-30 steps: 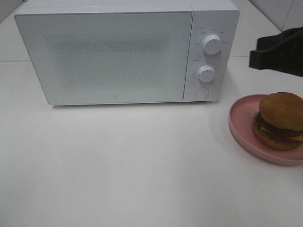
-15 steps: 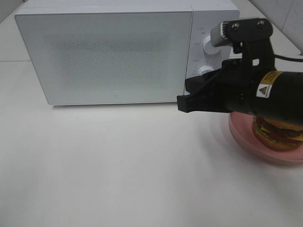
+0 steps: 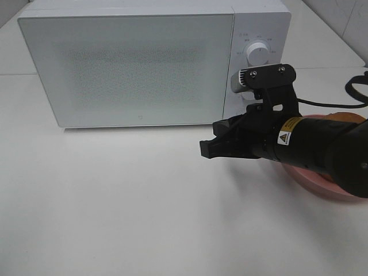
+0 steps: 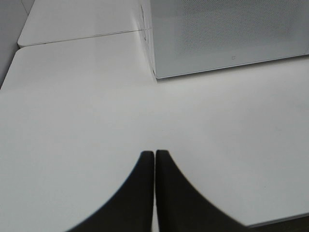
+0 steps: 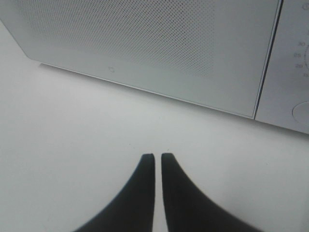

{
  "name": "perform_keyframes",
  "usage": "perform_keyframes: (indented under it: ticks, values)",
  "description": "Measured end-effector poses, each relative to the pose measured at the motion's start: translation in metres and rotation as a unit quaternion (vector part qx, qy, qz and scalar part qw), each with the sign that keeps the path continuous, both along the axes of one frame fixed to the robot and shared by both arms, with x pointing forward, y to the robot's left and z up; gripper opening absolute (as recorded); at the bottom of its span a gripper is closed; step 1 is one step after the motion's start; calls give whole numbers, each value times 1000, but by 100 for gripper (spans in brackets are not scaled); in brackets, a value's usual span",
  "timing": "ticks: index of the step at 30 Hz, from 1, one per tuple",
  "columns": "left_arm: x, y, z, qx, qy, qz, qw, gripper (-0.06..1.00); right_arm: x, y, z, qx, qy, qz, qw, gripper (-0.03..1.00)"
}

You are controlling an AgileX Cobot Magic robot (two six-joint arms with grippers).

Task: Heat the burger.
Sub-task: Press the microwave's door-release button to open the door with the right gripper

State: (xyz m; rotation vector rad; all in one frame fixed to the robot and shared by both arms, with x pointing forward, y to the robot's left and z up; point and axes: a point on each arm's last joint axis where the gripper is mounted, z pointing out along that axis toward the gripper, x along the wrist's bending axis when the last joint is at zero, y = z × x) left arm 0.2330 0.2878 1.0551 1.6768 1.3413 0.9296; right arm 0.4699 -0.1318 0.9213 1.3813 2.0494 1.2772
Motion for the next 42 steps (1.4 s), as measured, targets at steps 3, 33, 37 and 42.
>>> perform_keyframes:
  ticks: [3,33,37,42]
  values:
    - [0,0,0,0,0,0,1000,0,4,2,-5,15,-9,-6,1000,4]
    - [0,0,0,0,0,0,1000,0,22,13,-32,421,178,-236,858,1]
    - [0,0,0,0,0,0,1000,0,25,9,-32,447,181,-270,833,0]
    - [0,0,0,0,0,0,1000,0,29,-1,-32,475,168,-332,797,0]
